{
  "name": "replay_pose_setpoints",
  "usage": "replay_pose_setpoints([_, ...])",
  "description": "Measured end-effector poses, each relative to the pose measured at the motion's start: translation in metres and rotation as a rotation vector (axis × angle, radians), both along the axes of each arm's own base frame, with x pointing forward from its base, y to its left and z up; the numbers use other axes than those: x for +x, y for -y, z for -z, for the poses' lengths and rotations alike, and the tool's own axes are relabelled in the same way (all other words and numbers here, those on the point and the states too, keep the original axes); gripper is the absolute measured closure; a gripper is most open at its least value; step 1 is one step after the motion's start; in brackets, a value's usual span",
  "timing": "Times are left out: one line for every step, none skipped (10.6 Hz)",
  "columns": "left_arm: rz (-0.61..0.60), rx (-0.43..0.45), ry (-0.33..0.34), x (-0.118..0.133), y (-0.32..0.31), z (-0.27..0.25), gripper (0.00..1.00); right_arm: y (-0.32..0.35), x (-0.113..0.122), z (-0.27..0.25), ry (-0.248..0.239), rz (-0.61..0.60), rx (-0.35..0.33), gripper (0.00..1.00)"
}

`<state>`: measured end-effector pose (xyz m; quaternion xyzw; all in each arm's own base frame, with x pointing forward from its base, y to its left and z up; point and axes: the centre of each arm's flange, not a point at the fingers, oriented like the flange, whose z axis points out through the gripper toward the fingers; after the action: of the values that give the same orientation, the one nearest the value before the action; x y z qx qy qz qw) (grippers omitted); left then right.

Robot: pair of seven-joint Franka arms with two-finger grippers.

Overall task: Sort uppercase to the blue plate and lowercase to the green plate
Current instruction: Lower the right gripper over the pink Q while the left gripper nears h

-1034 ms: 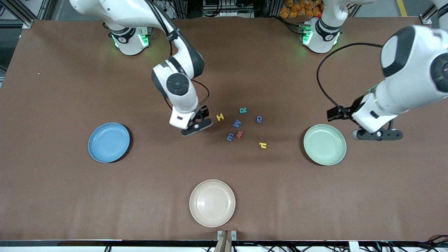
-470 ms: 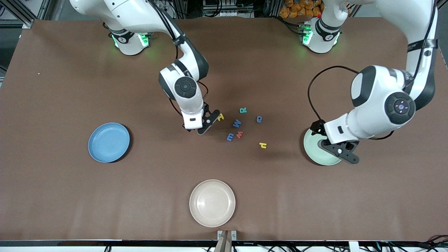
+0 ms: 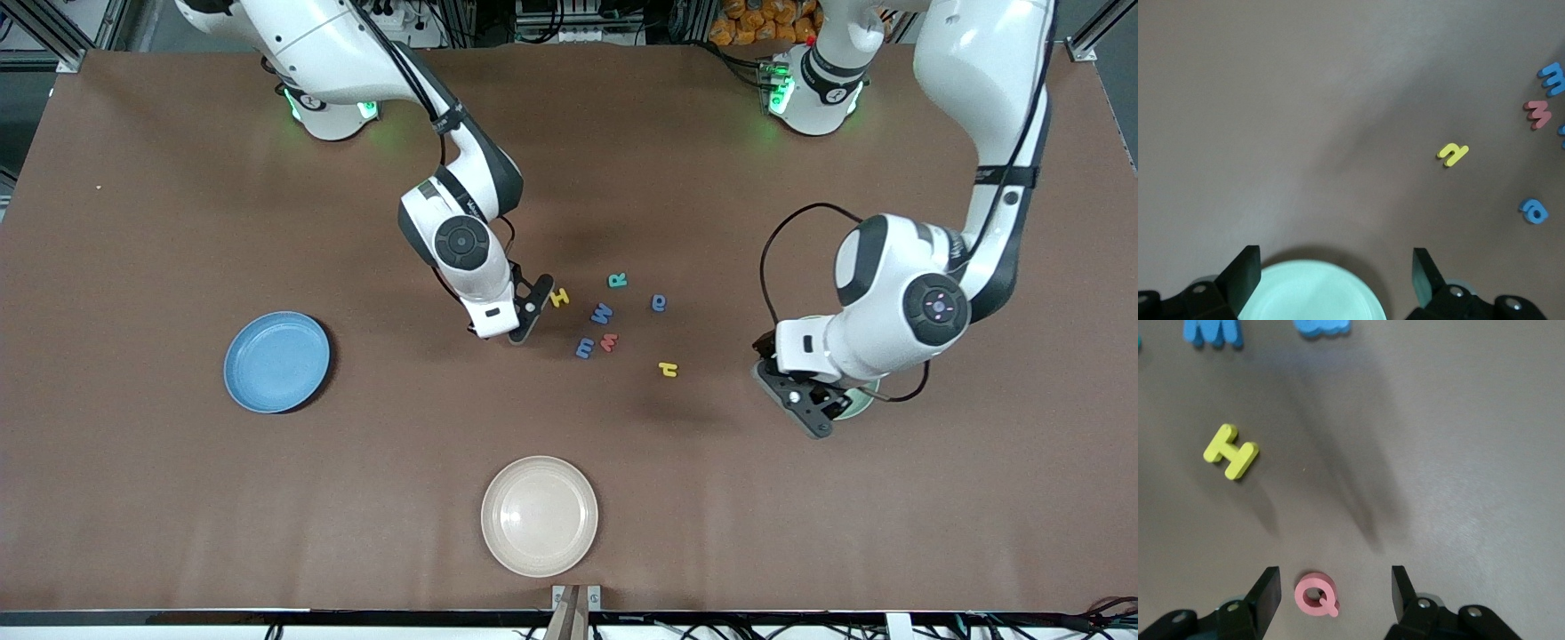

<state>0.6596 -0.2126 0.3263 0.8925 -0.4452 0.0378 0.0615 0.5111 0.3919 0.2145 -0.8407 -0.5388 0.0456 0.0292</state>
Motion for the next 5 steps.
replay_pose_setpoints([0.037, -0.012, 0.013, 0.000, 0.010, 0.011, 0.00, 0.004, 0.000, 0.004, -0.007, -0.034, -0.001, 0.25])
replay_pose_setpoints([0.080, -0.023, 0.030, 0.000, 0.019, 0.020, 0.00, 0.008, 0.000, 0.008, -0.014, -0.059, -0.003, 0.25])
replay_pose_setpoints([0.124, -0.032, 0.047, 0.000, 0.028, 0.030, 0.00, 0.012, -0.001, 0.012, -0.016, -0.083, -0.002, 0.25])
replay_pose_setpoints([0.168, -0.039, 0.063, -0.001, 0.037, 0.041, 0.00, 0.015, -0.003, 0.018, -0.006, -0.105, 0.010, 0.26])
replay_pose_setpoints([0.208, -0.045, 0.075, -0.004, 0.047, 0.049, 0.00, 0.017, -0.009, 0.026, 0.007, -0.122, 0.031, 0.26])
